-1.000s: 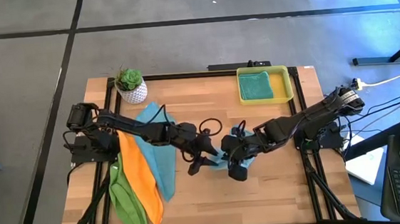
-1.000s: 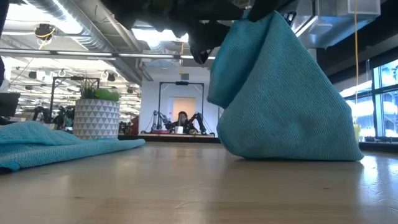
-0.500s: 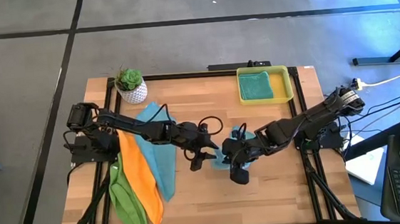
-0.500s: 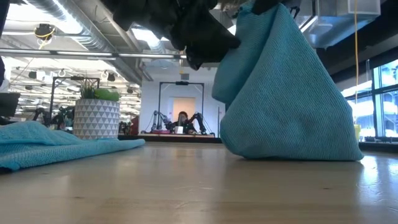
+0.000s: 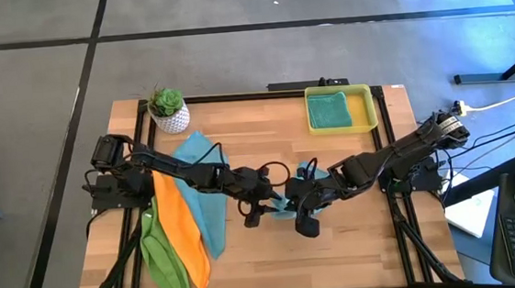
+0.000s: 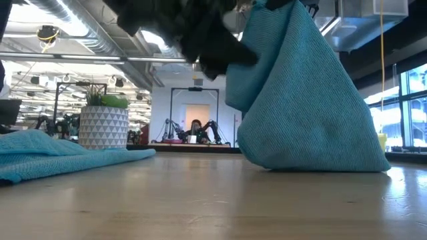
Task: Fold microfiber towels
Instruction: Fold the right blue microfiber towel, then put the folded blue microfiber towel into the bin
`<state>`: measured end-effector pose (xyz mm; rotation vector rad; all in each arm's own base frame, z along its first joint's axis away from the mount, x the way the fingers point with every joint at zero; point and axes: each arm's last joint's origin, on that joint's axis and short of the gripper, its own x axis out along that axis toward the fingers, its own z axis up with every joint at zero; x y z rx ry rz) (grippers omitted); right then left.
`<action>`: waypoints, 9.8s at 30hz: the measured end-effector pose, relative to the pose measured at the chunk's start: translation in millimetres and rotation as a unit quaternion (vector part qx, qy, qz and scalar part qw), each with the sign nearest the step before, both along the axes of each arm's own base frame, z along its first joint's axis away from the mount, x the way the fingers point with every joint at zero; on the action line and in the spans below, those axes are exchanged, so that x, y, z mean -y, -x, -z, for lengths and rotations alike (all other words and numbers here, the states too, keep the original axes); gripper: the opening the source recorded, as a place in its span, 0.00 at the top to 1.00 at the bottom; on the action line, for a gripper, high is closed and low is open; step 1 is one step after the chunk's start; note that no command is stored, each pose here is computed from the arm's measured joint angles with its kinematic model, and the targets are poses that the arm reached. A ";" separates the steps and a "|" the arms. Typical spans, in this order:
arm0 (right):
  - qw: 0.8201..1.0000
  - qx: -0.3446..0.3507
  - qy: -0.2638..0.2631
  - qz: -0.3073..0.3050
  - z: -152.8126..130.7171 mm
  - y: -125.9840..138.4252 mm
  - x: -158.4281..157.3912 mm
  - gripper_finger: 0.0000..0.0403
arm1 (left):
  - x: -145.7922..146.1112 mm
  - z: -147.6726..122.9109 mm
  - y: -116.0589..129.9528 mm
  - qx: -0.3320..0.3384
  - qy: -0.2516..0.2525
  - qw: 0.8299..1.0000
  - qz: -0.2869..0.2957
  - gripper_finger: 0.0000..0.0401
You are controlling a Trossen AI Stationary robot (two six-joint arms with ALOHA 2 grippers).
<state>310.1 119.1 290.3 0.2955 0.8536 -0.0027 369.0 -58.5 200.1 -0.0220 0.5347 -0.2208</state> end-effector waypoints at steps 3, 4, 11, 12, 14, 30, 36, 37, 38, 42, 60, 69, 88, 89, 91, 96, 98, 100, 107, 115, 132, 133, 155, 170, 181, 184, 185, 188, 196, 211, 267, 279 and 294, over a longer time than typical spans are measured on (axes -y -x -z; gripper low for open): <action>1.000 -0.004 -0.007 -0.005 0.3 0.4 -0.5 0.97 | -0.7 -2.6 -0.8 0.011 -0.011 1.000 -0.021 0.58; 1.000 -0.006 -0.011 -0.008 0.4 0.5 -0.7 0.97 | -1.4 -2.8 -0.9 0.012 -0.015 0.999 -0.028 0.58; 1.000 -0.017 -0.017 -0.002 1.5 1.8 -0.5 0.97 | -9.5 -4.3 -0.6 0.009 -0.020 0.999 -0.046 0.68; 1.000 -0.017 -0.017 -0.002 1.5 1.9 -0.6 0.97 | -9.9 -4.2 -0.6 0.008 -0.019 0.999 -0.046 0.70; 1.000 -0.017 -0.017 -0.004 1.6 2.4 -1.7 0.97 | -9.7 -4.2 -0.6 0.007 -0.016 0.999 -0.041 0.77; 1.000 -0.018 -0.017 -0.017 1.7 6.1 -10.6 0.97 | -7.7 -8.5 -2.6 0.045 -0.064 0.997 0.015 0.83; 0.999 -0.020 -0.020 -0.020 1.7 6.2 -10.8 0.97 | -6.3 -12.2 -4.2 0.073 -0.092 0.993 0.031 0.74; 0.999 -0.020 -0.021 -0.022 1.7 6.2 -10.9 0.97 | -6.2 -12.4 -4.3 0.076 -0.096 0.992 0.036 0.74; 0.999 -0.021 -0.023 -0.023 1.7 6.3 -11.1 0.97 | -6.0 -12.6 -4.3 0.078 -0.099 0.991 0.040 0.73; 0.999 -0.021 -0.026 -0.031 1.6 6.3 -11.6 0.97 | -5.6 -12.7 -4.3 0.082 -0.111 0.989 0.055 0.70; 0.997 -0.003 -0.026 -0.078 -0.6 10.6 -28.0 0.97 | -4.6 7.3 -14.9 0.080 -0.092 0.992 0.044 0.70; 0.998 -0.043 0.013 -0.040 6.0 20.3 -28.6 0.97 | -3.2 -7.9 -23.2 0.067 -0.079 0.994 0.038 0.91; 0.963 -0.189 0.154 0.119 29.8 53.4 -3.1 0.97 | -40.5 15.2 -43.2 0.017 -0.089 0.996 -0.012 1.00; 0.961 -0.194 0.157 0.119 32.8 54.5 -2.5 0.97 | -41.0 18.6 -45.3 0.013 -0.089 0.996 -0.013 1.00; 0.958 -0.201 0.161 0.123 40.0 56.8 -1.3 0.97 | -40.7 21.9 -50.8 0.009 -0.089 0.996 -0.013 1.00; 0.951 -0.222 0.177 0.123 56.5 63.1 2.1 0.97 | -40.4 18.2 -68.3 0.024 -0.090 0.995 -0.017 1.00; 0.950 -0.226 0.189 0.102 57.3 63.6 2.4 0.97 | -40.1 15.8 -74.6 0.028 -0.090 0.995 -0.017 1.00; 0.949 -0.222 0.211 0.077 55.0 62.5 2.4 0.97 | -40.6 11.5 -79.3 0.037 -0.090 0.995 -0.019 1.00; 0.946 -0.192 0.258 0.031 45.7 52.7 6.6 0.97 | -53.3 17.4 -86.3 0.034 -0.095 0.994 -0.041 1.00; 0.947 -0.155 0.281 0.023 43.4 43.6 9.6 0.97 | -70.6 26.8 -81.5 -0.019 -0.095 0.993 -0.072 1.00; 0.913 -0.257 0.246 0.197 98.3 80.1 32.0 0.88 | -82.8 25.4 -81.5 -0.016 -0.105 0.989 -0.101 0.96; 0.912 -0.262 0.242 0.202 100.8 81.8 32.5 0.87 | -82.8 26.3 -81.7 -0.016 -0.105 0.989 -0.101 0.95; 0.909 -0.238 -0.060 0.337 76.1 89.9 21.9 0.67 | -62.4 -10.1 -44.8 -0.134 -0.047 0.984 -0.108 0.85; 0.773 -0.099 -0.333 0.532 136.8 132.2 37.4 0.33 | -19.1 -127.0 43.8 -0.090 -0.039 0.988 -0.118 0.91; 0.747 -0.087 -0.333 0.569 167.1 140.9 52.7 0.35 | 13.6 -147.3 90.2 -0.117 -0.045 0.985 -0.116 0.91; 0.754 -0.084 -0.320 0.568 168.7 140.7 53.1 0.35 | 19.1 -149.2 97.7 -0.120 -0.055 0.984 -0.121 0.91; 0.756 -0.086 -0.313 0.569 170.2 140.9 53.3 0.35 | 20.1 -150.0 98.9 -0.118 -0.055 0.984 -0.123 0.91; 0.770 -0.073 -0.301 0.558 175.3 138.7 52.7 0.35 | 21.4 -150.3 99.6 -0.117 -0.053 0.984 -0.126 0.91; 0.778 -0.008 -0.301 0.552 189.1 137.0 56.0 0.36 | 20.9 -150.4 99.3 -0.118 -0.021 0.981 -0.155 0.91; 0.813 0.029 -0.252 0.524 203.2 137.1 61.0 0.82 | 19.1 -150.8 98.9 -0.111 0.023 0.968 -0.222 0.91; 0.884 -0.184 0.080 0.422 50.7 135.6 339.4 0.98 | 22.6 -152.1 100.8 -0.086 -0.002 0.961 -0.263 0.91; 0.863 -0.289 0.034 0.414 100.8 133.1 357.0 0.94 | 21.6 -152.3 100.6 -0.081 0.001 0.957 -0.278 0.91; 0.840 -0.320 0.044 0.437 110.7 147.5 370.8 0.84 | 13.6 -152.7 98.8 -0.072 -0.011 0.949 -0.305 0.91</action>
